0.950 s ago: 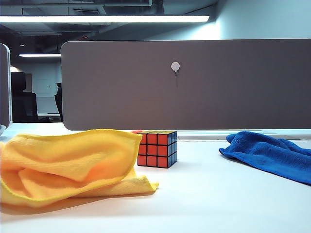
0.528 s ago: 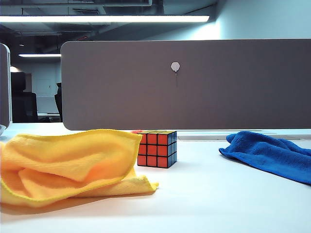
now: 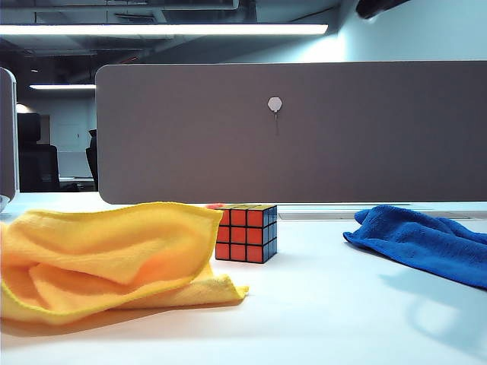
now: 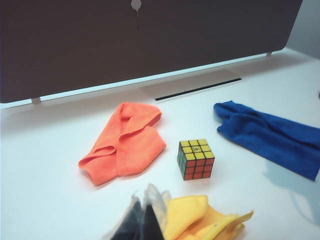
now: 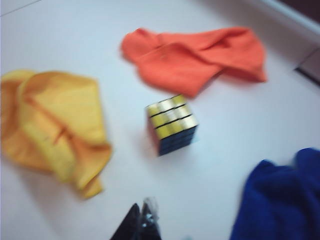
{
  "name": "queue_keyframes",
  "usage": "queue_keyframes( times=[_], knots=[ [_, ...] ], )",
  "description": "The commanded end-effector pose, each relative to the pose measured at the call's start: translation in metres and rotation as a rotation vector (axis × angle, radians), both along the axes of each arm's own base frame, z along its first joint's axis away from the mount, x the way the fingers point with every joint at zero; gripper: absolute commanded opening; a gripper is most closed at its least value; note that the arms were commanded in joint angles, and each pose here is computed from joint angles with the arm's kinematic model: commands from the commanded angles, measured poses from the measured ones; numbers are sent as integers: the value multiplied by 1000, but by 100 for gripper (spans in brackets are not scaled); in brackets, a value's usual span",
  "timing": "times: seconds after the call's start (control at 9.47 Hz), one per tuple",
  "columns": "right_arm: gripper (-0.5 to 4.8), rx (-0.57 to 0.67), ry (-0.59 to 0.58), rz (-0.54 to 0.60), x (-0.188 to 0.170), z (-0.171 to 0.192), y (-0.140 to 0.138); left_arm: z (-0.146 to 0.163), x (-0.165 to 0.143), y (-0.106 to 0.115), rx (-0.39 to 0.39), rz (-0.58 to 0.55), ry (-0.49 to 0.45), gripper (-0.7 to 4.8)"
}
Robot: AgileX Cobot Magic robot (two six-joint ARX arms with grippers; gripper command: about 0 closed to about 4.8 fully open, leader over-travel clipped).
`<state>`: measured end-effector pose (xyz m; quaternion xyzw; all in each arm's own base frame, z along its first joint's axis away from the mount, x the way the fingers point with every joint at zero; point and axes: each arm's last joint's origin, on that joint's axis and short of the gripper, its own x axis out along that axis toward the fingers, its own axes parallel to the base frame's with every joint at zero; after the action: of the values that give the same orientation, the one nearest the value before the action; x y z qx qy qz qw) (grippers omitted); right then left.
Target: Pick up a rag that is the same color as the top surface of the Rubik's Cube and cover the cube with it.
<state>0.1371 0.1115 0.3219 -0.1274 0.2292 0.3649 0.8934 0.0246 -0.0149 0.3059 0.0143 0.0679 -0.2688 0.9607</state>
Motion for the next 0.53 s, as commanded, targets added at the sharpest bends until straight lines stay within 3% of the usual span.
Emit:
queue_keyframes(
  times=[0.11,0.53],
  knots=[
    [-5,1,-75,-104,22,0,9,0,8,1,77,26,5,-5],
    [-5,5,-82,-138,29,0,6,-2,28,1,129,7,67,-5]
  ],
)
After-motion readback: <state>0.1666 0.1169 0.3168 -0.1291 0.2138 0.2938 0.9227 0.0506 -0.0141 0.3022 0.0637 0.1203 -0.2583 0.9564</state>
